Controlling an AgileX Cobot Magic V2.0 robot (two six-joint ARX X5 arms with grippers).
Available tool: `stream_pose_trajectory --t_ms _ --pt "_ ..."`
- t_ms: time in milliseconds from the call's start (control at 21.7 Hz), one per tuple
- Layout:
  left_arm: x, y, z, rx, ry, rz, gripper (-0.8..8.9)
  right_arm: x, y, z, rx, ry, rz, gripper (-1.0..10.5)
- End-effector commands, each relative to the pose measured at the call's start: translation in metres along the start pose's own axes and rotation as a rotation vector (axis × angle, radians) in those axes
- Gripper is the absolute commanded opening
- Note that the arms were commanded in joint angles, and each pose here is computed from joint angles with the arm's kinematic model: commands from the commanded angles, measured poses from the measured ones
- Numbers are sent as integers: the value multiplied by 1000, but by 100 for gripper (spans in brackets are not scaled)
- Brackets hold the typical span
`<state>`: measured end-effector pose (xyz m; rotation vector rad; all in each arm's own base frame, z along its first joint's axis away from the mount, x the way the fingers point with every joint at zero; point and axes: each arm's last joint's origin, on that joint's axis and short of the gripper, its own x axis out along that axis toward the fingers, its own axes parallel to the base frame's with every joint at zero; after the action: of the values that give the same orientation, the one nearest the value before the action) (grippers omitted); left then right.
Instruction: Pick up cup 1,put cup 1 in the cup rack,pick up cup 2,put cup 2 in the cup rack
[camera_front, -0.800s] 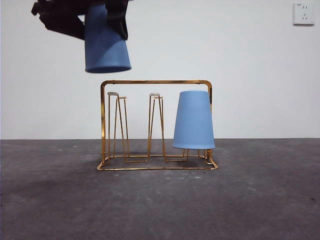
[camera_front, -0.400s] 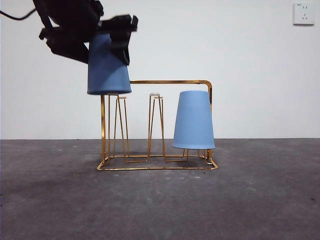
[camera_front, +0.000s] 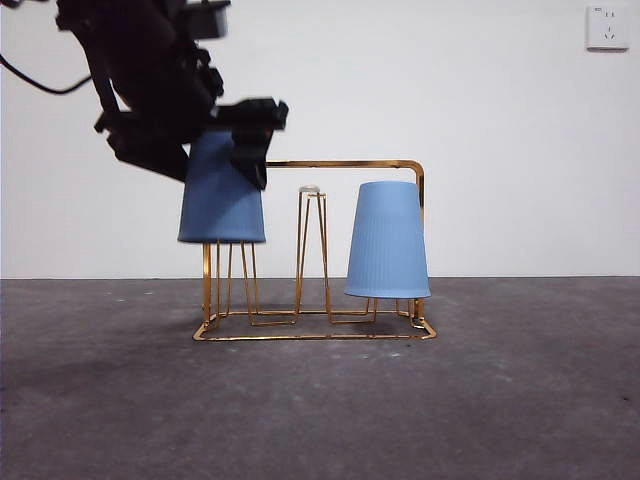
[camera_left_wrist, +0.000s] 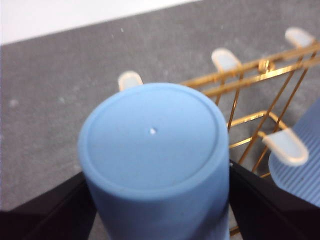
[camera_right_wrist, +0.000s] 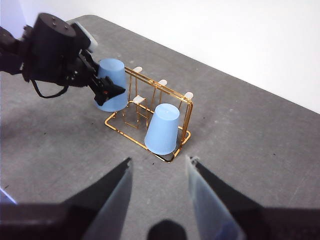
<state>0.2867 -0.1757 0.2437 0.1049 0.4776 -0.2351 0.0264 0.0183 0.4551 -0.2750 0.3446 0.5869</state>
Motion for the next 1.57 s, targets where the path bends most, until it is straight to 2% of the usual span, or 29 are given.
stream_pose_trajectory --t_ms 46,783,829,968,1106,1382,1567 --pt "9 -1 -6 -8 24 5 -6 1 0 -1 10 4 0 187" --pt "36 -6 -38 -32 179 32 9 1 0 -1 9 5 -8 186" --pt "35 -5 -39 -35 191 35 62 1 0 -1 9 5 -8 186" --pt "35 -3 -43 -29 231 45 492 1 0 -1 9 6 -7 186" --pt "34 -3 -45 -19 265 51 537 1 0 -1 9 6 -7 186" --pt "31 -3 -46 -16 312 6 538 1 0 -1 9 6 -7 186" --pt "24 -2 -44 1 391 -9 537 1 0 -1 9 6 -7 186"
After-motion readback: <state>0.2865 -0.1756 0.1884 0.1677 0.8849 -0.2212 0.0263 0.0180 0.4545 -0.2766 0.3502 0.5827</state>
